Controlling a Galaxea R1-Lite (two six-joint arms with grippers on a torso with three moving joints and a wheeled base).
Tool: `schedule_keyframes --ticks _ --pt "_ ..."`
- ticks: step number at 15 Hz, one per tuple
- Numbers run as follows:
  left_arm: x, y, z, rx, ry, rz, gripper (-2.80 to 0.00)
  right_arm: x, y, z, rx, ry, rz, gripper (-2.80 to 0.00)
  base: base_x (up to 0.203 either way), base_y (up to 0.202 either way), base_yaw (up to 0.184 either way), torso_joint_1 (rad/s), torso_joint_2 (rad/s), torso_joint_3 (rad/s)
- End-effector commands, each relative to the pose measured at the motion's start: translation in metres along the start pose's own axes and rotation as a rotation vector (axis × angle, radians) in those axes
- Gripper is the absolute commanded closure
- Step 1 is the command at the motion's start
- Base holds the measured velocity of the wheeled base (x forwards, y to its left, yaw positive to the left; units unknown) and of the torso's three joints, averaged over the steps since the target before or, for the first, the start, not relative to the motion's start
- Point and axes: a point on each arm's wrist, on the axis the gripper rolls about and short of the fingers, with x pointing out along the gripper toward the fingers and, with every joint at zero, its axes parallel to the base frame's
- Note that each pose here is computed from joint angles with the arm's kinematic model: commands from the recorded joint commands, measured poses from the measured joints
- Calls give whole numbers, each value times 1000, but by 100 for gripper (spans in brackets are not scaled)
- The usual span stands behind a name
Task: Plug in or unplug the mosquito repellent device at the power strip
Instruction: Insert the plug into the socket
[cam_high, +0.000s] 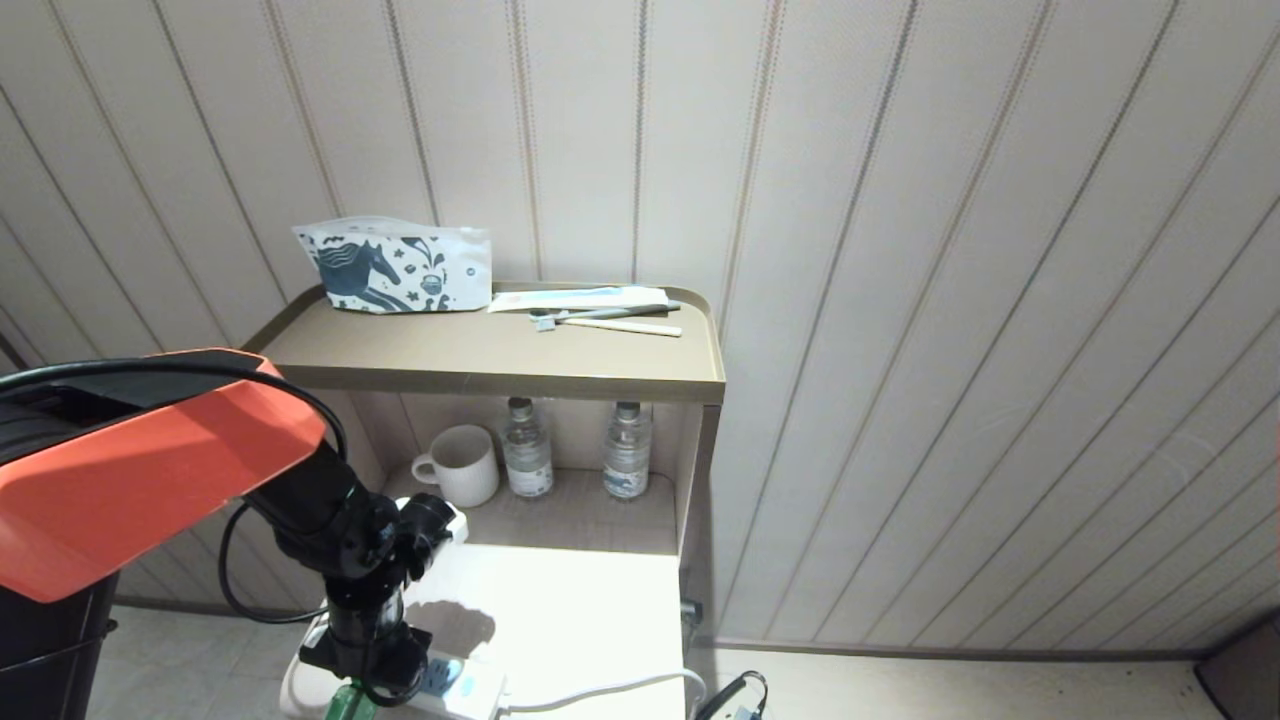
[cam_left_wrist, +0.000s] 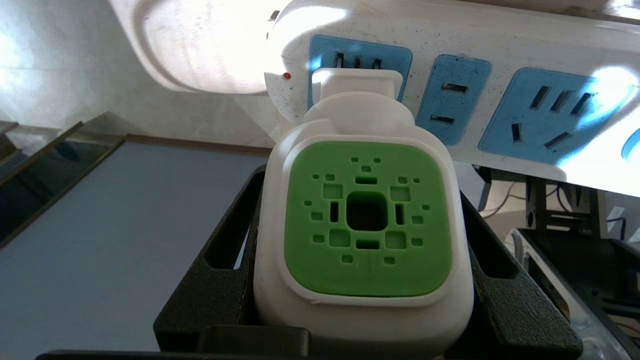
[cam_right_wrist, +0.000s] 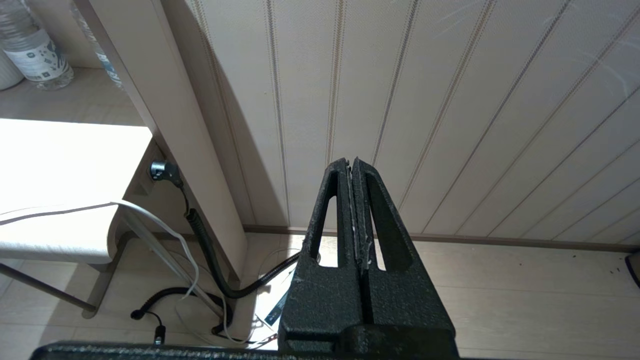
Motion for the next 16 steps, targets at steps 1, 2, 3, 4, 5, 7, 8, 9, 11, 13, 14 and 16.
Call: schedule_keyframes --ticks 1,2,3,4,5,7,8,9,11,13,14,16 --pt "7 -6 1 13 17 5 0 0 0 0 -1 2 0 0 0 0 0 0 0 0" --pt "9 -7 3 11 16 8 0 0 0 0 0 2 0 0 0 0 0 0 0 0" --pt "9 -7 5 10 13 9 0 0 0 0 -1 2 -1 0 0 0 0 0 0 0" --pt "10 -8 6 12 13 12 0 0 0 0 -1 2 0 0 0 0 0 0 0 0" --pt "11 -9 5 24 21 30 0 0 0 0 0 2 0 0 0 0 0 0 0 0" --pt "12 -12 6 36 21 59 0 0 0 0 -1 2 -1 0 0 0 0 0 0 0" --pt "12 -12 6 36 20 61 0 0 0 0 -1 2 0 0 0 0 0 0 0 0" --pt "12 -12 8 37 22 62 0 0 0 0 0 2 0 0 0 0 0 0 0 0" --pt "11 -12 9 42 41 67 0 0 0 0 0 3 0 0 0 0 0 0 0 0" --pt "11 -13 11 40 43 68 0 0 0 0 0 2 -1 0 0 0 0 0 0 0" --pt "11 -13 13 37 36 66 0 0 0 0 0 3 -1 0 0 0 0 0 0 0" --pt "9 -14 20 25 11 59 0 0 0 0 -1 2 0 0 0 0 0 0 0 0"
